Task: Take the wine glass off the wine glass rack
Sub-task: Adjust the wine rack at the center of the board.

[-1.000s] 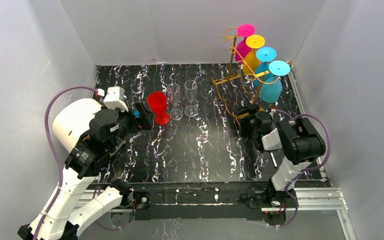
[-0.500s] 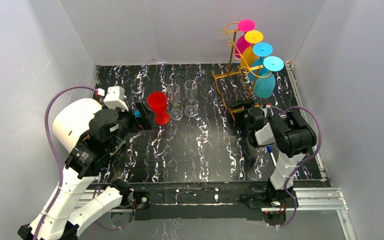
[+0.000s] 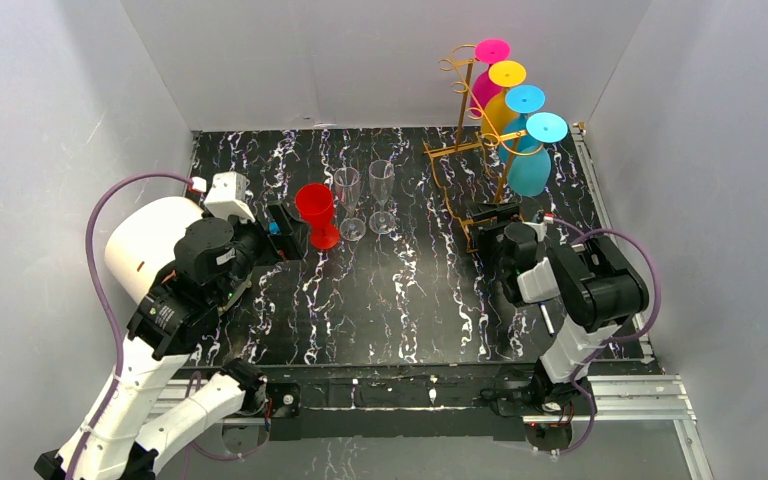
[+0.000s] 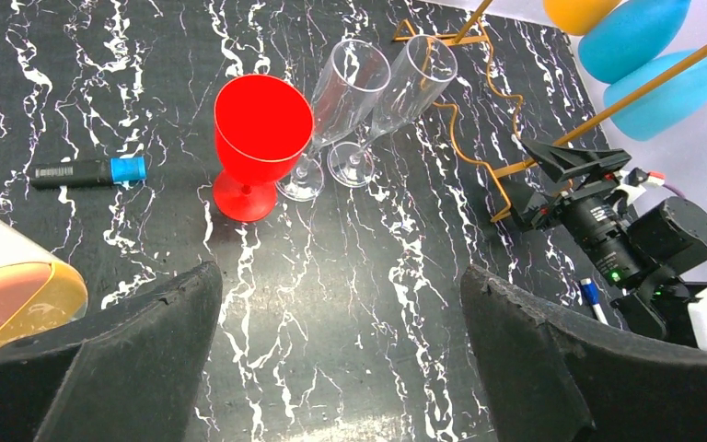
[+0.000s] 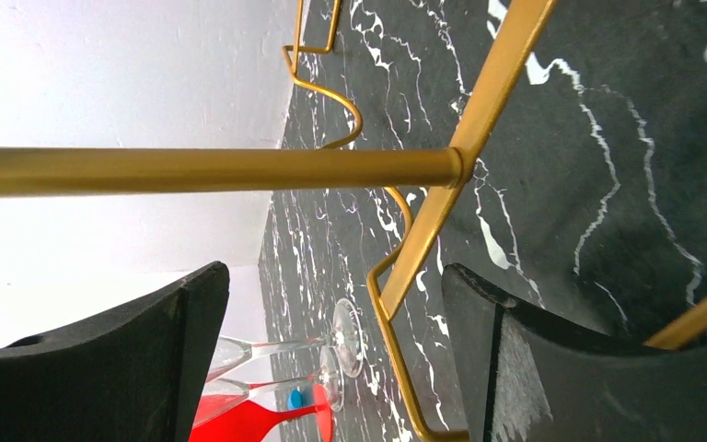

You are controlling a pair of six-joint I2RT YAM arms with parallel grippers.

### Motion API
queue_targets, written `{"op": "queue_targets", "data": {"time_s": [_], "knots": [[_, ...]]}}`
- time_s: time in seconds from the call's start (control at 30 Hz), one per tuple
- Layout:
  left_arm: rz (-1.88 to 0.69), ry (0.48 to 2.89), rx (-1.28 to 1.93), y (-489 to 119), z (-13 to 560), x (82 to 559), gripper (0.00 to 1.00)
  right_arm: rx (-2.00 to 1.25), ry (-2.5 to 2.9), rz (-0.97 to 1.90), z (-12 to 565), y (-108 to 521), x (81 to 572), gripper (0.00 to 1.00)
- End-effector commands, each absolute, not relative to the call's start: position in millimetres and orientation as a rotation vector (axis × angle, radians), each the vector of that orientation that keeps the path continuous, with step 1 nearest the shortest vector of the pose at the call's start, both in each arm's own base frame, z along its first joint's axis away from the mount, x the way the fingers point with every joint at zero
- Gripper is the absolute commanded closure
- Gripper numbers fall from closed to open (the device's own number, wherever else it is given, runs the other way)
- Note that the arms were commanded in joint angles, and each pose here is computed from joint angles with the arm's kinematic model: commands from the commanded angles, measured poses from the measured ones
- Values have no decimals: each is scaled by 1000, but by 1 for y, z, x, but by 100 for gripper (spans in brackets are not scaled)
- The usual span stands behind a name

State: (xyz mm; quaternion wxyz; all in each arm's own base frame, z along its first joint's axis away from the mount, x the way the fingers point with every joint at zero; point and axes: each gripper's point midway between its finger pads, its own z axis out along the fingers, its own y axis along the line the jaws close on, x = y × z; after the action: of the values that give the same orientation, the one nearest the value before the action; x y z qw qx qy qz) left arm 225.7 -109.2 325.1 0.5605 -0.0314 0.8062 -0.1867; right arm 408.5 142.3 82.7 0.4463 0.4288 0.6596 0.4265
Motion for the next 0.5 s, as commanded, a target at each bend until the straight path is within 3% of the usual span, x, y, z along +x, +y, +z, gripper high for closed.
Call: {"op": "queue_targets", "data": {"time_s": [0.0, 0.47], "knots": [[-449, 1879, -82, -106, 337, 222, 2, 1095, 1542, 996, 97, 122, 401, 8], [-408, 1900, -57, -101, 331, 219, 2, 1042, 1784, 856, 102, 117, 350, 6]]}}
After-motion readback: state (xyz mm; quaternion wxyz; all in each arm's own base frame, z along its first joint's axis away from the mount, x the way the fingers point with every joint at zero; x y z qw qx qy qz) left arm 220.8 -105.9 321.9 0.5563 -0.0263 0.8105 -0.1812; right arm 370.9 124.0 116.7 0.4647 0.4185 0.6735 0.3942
